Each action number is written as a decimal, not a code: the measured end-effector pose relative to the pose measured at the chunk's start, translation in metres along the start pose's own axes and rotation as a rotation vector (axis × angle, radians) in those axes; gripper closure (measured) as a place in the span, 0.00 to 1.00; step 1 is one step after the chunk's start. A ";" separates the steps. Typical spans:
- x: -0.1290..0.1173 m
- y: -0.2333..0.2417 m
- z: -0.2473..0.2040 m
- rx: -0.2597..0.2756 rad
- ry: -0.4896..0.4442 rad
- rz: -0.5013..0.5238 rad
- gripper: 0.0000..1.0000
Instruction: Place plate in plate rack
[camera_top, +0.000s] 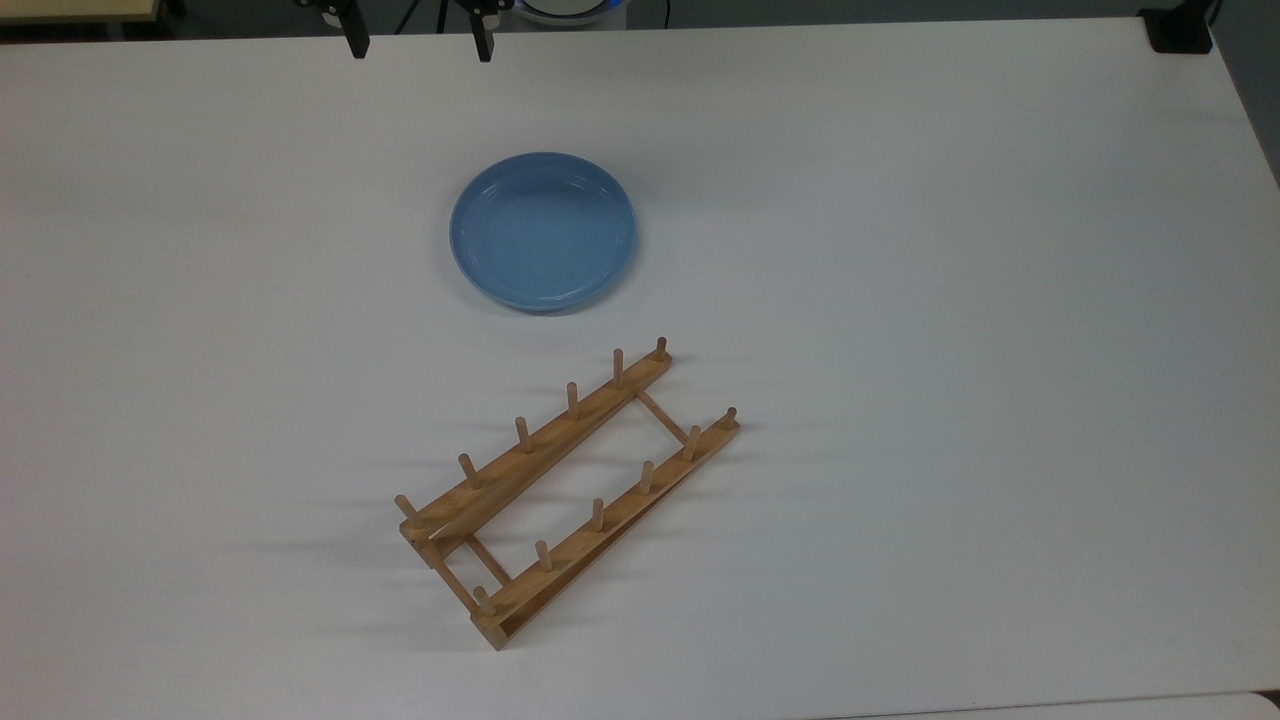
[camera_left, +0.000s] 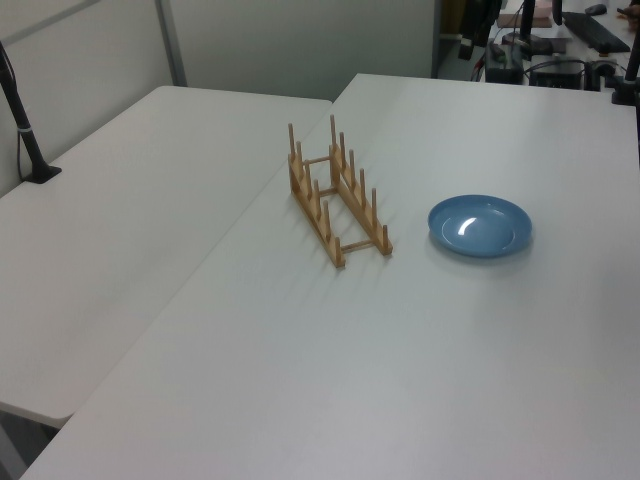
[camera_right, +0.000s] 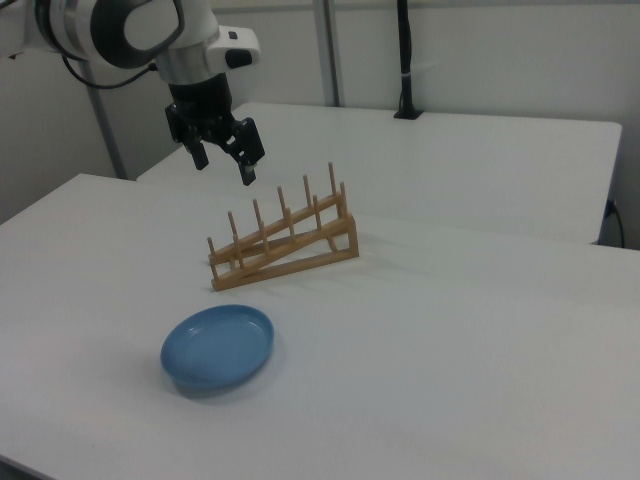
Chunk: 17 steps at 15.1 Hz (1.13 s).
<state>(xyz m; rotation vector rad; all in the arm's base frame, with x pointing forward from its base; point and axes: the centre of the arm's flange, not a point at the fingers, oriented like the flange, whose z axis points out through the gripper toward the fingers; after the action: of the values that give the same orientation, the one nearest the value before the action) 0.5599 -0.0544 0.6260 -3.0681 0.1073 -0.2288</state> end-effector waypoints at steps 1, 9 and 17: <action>0.000 0.000 0.000 0.000 0.000 0.000 0.00; 0.000 -0.001 0.000 0.000 0.000 -0.035 0.00; -0.005 0.016 0.017 -0.049 -0.057 -0.251 0.00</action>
<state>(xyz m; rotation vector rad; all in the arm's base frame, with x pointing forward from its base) 0.5562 -0.0688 0.6072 -3.1278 -0.2802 -0.1522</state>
